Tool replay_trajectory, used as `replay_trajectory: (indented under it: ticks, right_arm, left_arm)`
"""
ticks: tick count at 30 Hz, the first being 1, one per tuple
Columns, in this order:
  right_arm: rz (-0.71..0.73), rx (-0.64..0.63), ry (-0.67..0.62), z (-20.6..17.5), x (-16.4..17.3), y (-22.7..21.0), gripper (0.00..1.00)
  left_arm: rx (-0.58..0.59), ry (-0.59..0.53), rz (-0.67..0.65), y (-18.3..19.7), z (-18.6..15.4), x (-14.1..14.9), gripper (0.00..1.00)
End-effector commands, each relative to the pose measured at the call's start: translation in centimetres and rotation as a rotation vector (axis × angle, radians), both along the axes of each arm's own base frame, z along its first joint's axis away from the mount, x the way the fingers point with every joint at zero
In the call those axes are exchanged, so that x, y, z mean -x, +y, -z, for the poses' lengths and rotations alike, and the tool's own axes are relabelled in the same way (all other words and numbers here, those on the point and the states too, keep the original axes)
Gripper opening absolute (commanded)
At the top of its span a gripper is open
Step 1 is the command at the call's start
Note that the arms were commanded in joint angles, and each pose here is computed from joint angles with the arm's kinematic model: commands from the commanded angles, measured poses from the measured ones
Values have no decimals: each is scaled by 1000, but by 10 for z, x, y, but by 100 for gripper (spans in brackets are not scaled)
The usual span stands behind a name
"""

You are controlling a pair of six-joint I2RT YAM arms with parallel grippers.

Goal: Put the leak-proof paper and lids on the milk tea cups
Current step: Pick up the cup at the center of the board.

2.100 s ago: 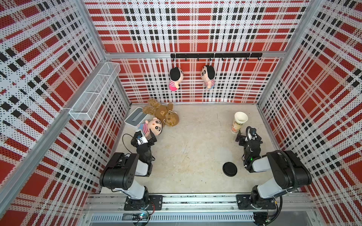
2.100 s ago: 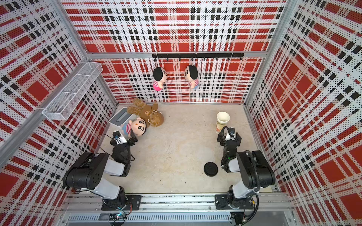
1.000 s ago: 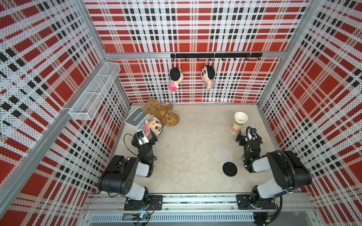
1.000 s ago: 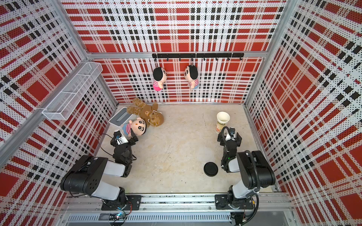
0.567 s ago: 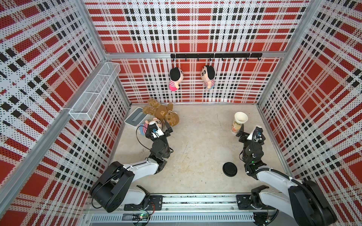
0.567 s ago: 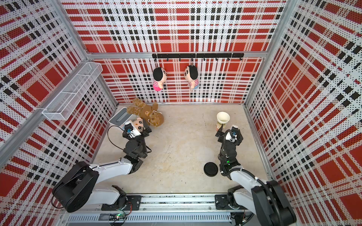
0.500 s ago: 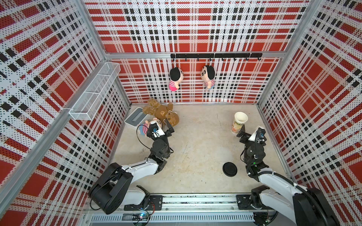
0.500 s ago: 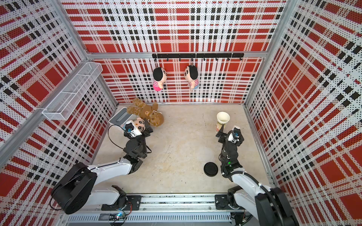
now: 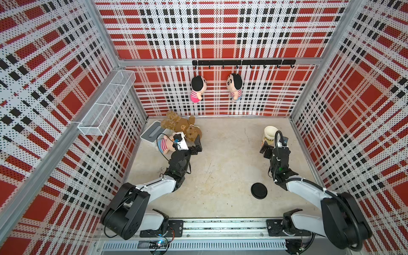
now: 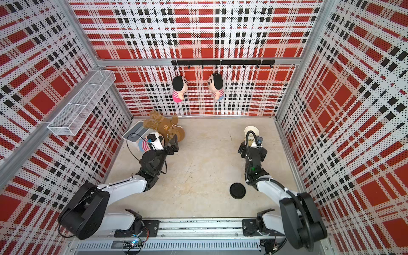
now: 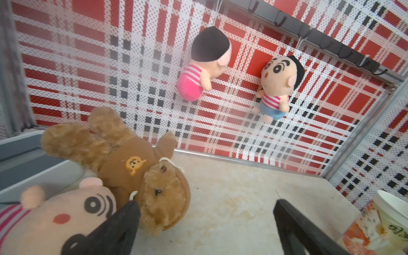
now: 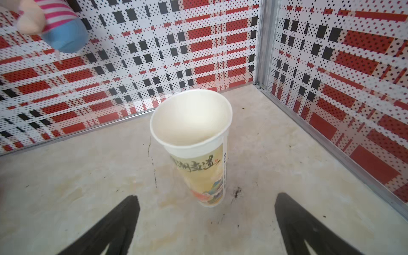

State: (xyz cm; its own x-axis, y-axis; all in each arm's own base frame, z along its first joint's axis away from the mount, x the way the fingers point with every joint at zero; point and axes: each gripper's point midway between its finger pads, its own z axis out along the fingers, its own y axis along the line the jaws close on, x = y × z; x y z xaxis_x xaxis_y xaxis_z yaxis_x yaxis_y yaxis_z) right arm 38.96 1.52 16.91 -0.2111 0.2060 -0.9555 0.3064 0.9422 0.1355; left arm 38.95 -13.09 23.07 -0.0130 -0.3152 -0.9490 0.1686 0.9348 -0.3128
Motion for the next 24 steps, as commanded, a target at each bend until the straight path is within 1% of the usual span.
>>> replay_trajectory:
  ticks: [1,4,6,10,13,17,24]
  right_arm:
    - [67,22,11,-3,-17,-11,100]
    - [115,15,16,-4,-29,-19,100]
    - [99,1,4,-5,-36,-18,100]
    - [77,14,-14,-7,-48,-14,100]
    - [74,17,-19,-6,-56,-14,100]
    - [82,30,-26,-8,-62,-16,100]
    - [64,52,-3,-2,-68,-14,100]
  left_arm:
    - [42,29,69,-10,4,-7,98]
    - [49,32,83,-12,4,-10,98]
    - [42,31,90,-14,3,-11,98]
    - [39,29,85,-11,3,-11,98]
    - [53,34,88,-9,4,-9,98]
    - [57,30,88,-6,3,-7,98]
    - [58,24,84,-3,1,-3,98]
